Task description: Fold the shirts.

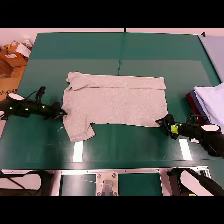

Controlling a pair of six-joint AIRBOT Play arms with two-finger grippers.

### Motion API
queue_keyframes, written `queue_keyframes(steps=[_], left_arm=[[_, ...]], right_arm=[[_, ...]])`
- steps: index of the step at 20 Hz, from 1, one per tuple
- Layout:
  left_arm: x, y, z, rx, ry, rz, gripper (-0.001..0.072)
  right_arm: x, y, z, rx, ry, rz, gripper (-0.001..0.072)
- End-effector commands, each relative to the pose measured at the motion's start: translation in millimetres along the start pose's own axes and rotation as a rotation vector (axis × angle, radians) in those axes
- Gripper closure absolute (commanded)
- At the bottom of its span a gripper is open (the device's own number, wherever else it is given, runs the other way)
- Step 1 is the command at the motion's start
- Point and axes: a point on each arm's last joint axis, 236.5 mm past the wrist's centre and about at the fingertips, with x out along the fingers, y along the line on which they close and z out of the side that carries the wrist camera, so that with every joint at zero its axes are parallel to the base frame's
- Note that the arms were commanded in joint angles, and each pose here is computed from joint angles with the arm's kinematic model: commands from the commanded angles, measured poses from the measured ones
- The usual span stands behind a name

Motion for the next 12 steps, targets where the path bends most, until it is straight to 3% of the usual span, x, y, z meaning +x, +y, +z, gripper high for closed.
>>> queue_keyframes(steps=[1,6,9,12], left_arm=[[-7,-11,6,0.038,0.006,-0.017,0.0687],[-60,-63,31,0.192,-0.107,-0.036,0.0688],[-154,-155,49,0.432,-0.359,-0.052,0.0688],[-280,-267,28,0.707,-0.696,-0.037,0.0688]], right_arm=[[7,4,19,-0.016,-0.038,0.014,0.0689],[-27,77,48,-0.207,-0.065,0.134,0.0702],[-113,185,63,-0.449,-0.167,0.301,0.0702],[-247,293,47,-0.724,-0.412,0.455,0.0702]])
